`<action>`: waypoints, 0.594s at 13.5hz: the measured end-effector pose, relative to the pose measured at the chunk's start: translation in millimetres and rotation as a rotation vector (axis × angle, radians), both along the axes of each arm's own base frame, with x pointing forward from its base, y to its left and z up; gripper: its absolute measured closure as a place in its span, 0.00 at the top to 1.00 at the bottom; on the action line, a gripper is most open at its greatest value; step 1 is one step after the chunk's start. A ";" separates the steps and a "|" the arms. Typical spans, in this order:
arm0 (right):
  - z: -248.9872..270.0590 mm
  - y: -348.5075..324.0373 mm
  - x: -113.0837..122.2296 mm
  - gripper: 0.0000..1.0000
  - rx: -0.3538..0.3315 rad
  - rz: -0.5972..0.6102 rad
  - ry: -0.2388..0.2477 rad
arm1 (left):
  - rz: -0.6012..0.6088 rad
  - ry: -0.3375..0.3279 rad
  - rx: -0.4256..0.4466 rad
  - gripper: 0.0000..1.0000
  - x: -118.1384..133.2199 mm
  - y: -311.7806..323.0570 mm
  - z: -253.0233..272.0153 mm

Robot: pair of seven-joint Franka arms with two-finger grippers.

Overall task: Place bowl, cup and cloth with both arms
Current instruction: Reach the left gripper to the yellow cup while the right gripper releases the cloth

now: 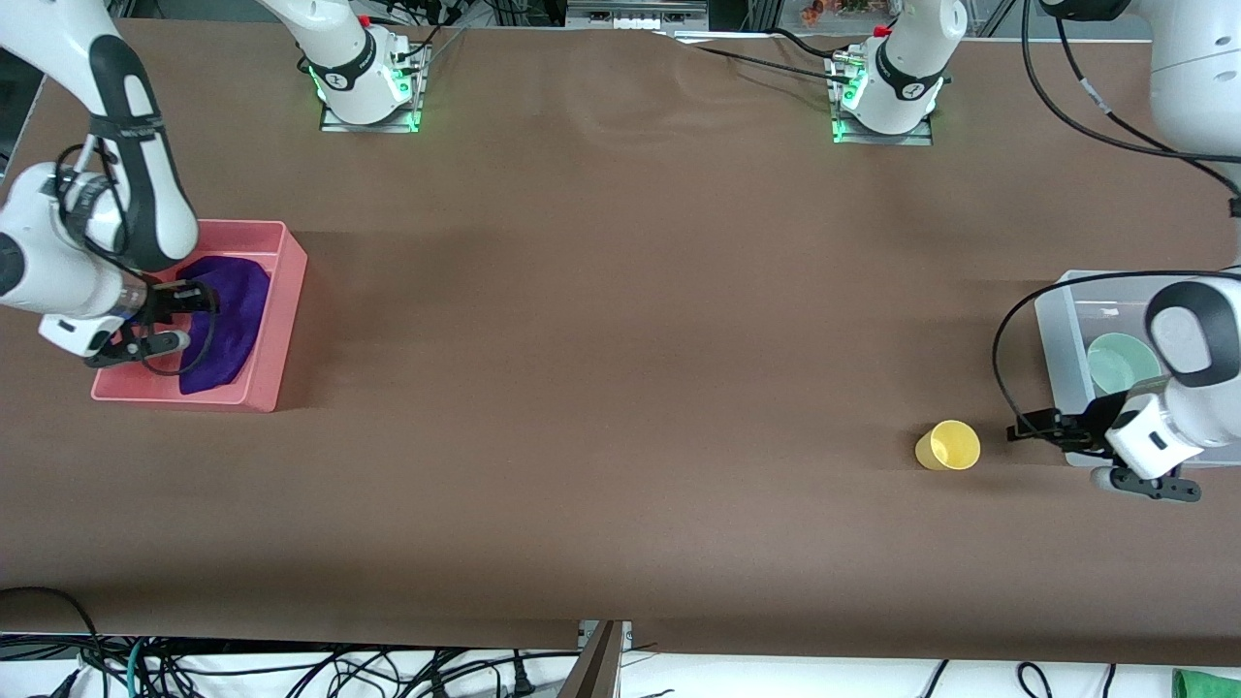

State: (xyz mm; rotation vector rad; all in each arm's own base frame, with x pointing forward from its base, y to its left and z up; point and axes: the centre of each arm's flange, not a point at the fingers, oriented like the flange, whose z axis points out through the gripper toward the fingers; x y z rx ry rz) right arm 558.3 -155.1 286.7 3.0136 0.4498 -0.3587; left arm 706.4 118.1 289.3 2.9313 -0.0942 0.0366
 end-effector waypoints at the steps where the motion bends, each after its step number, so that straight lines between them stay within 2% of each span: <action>1: 23.9 8.0 10.6 0.99 0.007 0.000 0.012 | 0.028 -0.003 0.002 0.96 0.6 -5.8 -14.9; 2: 48.5 20.5 21.5 1.00 0.011 -0.004 0.017 | 0.046 0.000 0.003 0.96 1.7 -18.1 -29.8; 5: 111.5 70.8 42.9 1.00 0.013 -0.038 -0.001 | 0.067 0.006 0.015 0.63 -3.2 -51.1 -68.9; 8: 163.6 130.6 43.6 1.00 0.009 -0.099 -0.020 | 0.078 0.015 0.018 0.30 -8.0 -49.6 -77.1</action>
